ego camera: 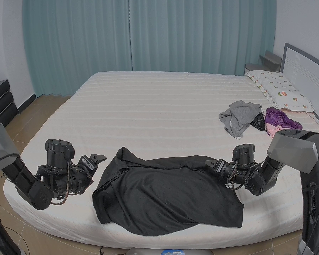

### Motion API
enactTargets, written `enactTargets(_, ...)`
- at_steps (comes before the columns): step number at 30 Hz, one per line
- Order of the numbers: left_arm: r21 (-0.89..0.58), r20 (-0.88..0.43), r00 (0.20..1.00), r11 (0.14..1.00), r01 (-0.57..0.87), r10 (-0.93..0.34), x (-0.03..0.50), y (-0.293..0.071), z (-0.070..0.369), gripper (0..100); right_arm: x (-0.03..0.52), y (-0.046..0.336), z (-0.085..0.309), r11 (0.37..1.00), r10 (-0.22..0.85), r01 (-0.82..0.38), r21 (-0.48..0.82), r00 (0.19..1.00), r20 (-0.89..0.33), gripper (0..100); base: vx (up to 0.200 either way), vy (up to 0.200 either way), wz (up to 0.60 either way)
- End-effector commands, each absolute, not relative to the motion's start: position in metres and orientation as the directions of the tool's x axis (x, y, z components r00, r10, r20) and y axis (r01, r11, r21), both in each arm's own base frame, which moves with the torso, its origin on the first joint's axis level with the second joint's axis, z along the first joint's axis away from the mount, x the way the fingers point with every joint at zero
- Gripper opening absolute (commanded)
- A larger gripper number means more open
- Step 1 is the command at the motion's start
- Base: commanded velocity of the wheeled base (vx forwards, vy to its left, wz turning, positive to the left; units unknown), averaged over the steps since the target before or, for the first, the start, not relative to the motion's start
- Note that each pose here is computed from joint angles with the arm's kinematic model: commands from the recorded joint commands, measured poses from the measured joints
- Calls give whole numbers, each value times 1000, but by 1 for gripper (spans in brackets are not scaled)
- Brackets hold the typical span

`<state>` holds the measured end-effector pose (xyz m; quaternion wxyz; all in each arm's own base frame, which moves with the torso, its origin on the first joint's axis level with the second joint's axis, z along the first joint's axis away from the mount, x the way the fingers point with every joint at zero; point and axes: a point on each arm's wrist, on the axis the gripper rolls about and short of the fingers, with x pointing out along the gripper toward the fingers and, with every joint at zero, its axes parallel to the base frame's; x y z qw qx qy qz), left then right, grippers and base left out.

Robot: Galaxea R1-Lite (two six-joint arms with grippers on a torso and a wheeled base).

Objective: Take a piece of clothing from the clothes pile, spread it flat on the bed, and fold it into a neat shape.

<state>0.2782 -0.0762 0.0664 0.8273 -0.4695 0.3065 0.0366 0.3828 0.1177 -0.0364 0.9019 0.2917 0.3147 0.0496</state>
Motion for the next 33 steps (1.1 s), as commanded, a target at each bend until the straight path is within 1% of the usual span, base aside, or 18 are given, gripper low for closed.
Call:
enactTargets(1,-759,-539,809,551,-346,-234,278,-76,67,100,385,116,-40,831,256,105,546,800,-543,100,0,0,0)
enactTargets(6,-758,-543,807,551,-350,-233,278,-76,66,100,388,109,-39,837,226,121,534,812,-538,100,0,0,0)
enactTargets(10,-756,-545,805,551,-353,-233,279,-76,65,100,390,110,-44,839,226,122,531,809,-543,100,0,0,0)
enactTargets(11,-756,-545,805,551,-353,-233,279,-76,65,100,390,111,-46,840,227,122,529,807,-545,0,0,0,0)
enactTargets(15,-755,-547,805,552,-354,-231,279,-76,65,100,392,111,-46,852,224,120,509,795,-563,0,0,0,0)
enactTargets(19,-754,-548,804,552,-355,-231,279,-76,64,100,395,111,-41,851,223,116,513,804,-552,0,0,0,0)
enactTargets(27,-747,-559,797,555,-366,-227,280,-77,60,100,413,105,-22,829,215,99,550,852,-477,0,0,0,0)
enactTargets(33,-744,-561,798,558,-368,-221,285,-78,52,100,434,104,-8,793,210,84,604,892,-400,0,0,0,0)
